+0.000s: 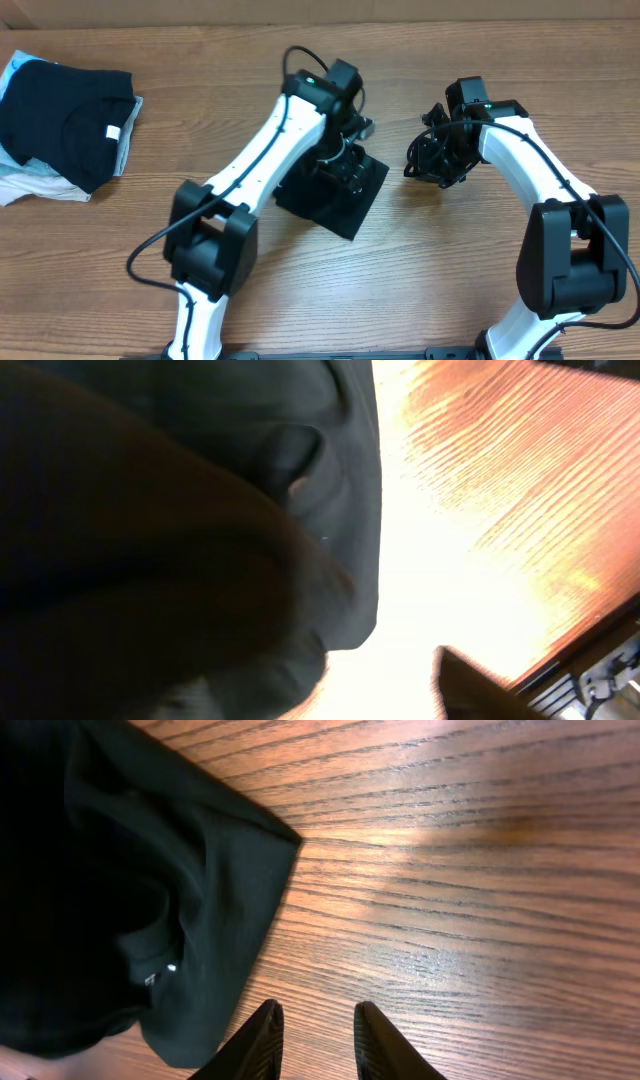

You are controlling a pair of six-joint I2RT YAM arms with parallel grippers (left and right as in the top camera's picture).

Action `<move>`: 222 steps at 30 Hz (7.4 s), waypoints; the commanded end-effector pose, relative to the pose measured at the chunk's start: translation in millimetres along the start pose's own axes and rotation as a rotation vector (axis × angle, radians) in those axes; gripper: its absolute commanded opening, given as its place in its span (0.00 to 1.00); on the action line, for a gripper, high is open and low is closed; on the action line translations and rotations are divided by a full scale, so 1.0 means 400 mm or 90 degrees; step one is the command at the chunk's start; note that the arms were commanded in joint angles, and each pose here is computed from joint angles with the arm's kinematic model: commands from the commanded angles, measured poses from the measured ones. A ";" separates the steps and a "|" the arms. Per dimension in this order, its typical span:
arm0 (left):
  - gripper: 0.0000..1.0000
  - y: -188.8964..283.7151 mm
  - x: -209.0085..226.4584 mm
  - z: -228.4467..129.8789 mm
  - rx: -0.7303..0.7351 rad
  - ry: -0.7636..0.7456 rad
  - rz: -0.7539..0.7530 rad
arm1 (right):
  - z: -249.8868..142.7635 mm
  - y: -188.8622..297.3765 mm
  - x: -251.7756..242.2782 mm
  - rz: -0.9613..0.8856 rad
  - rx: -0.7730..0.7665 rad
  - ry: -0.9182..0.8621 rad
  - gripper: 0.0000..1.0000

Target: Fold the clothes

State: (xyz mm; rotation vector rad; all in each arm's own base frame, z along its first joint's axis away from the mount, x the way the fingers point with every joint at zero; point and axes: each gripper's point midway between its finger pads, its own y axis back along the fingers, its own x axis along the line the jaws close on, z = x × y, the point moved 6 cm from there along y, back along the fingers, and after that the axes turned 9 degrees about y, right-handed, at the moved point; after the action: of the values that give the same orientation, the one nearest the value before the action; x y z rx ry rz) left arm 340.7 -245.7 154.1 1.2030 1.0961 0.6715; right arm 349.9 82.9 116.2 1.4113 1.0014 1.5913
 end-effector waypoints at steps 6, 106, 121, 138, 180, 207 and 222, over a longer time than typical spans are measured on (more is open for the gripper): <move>1.00 0.007 -0.013 -0.001 0.036 0.024 -0.042 | 0.012 0.017 0.020 0.029 -0.015 0.017 0.46; 0.65 0.106 0.241 -0.040 0.002 0.103 -0.040 | -0.046 -0.028 0.235 0.201 0.051 0.125 0.73; 0.04 -0.110 0.286 -0.123 0.068 0.180 -0.060 | -0.081 -0.089 0.286 0.074 0.066 0.109 0.87; 0.04 -0.048 0.355 -0.131 0.067 0.243 -0.069 | -0.144 -0.088 0.210 -0.084 0.132 -0.040 0.04; 0.04 -0.099 0.258 -0.133 0.052 0.297 -0.091 | -0.018 -0.094 0.227 0.143 0.011 0.063 0.08; 0.04 -0.091 0.382 0.067 -0.267 0.438 -0.121 | -0.017 -0.048 0.215 0.140 -0.029 0.022 0.09; 1.00 -0.087 0.378 -0.034 -0.120 0.410 -0.235 | 0.049 -0.134 0.164 0.066 -0.077 -0.093 0.12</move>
State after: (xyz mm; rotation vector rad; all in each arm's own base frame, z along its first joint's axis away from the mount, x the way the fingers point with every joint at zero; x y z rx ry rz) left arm 377.7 -122.5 74.4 0.5618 1.7598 0.8572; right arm 359.5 164.4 110.0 1.4510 0.7595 1.6647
